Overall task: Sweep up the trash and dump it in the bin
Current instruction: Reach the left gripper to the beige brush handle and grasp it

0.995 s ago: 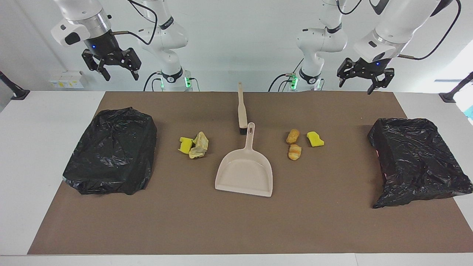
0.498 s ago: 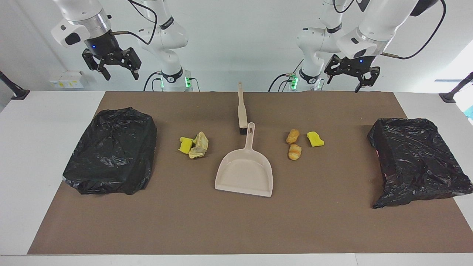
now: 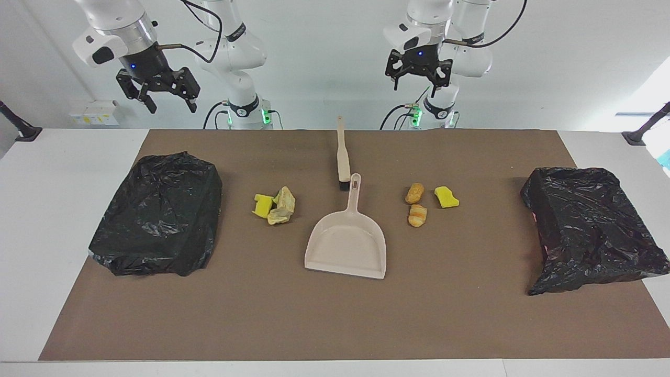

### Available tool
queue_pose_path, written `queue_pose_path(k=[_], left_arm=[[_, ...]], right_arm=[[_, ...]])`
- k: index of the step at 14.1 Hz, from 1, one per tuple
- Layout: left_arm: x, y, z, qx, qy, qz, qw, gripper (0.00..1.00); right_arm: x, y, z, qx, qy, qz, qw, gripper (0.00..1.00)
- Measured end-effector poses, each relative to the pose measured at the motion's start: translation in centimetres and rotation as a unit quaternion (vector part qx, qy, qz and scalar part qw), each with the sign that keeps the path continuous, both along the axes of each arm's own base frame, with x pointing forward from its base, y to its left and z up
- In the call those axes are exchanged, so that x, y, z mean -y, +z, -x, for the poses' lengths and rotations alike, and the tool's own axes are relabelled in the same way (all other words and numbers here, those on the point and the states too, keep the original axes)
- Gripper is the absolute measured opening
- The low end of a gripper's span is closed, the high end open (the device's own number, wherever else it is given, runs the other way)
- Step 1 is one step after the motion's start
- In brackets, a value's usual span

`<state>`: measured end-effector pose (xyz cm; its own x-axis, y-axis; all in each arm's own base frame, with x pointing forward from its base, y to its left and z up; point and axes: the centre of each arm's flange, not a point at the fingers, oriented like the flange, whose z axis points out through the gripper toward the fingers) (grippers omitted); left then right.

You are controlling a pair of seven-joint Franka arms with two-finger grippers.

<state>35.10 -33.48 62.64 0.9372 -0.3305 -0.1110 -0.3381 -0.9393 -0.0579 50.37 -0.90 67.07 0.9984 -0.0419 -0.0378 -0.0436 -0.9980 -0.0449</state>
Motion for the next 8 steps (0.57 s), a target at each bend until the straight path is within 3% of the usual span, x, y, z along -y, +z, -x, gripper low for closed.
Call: queue_pose_path(k=[8], left_arm=[[7.1, -10.5, 6.1, 0.019, 0.022, 0.012, 0.999, 1.0]], right_arm=[[0.0, 0.0, 0.0, 0.0, 0.0, 0.0, 1.0, 1.0]])
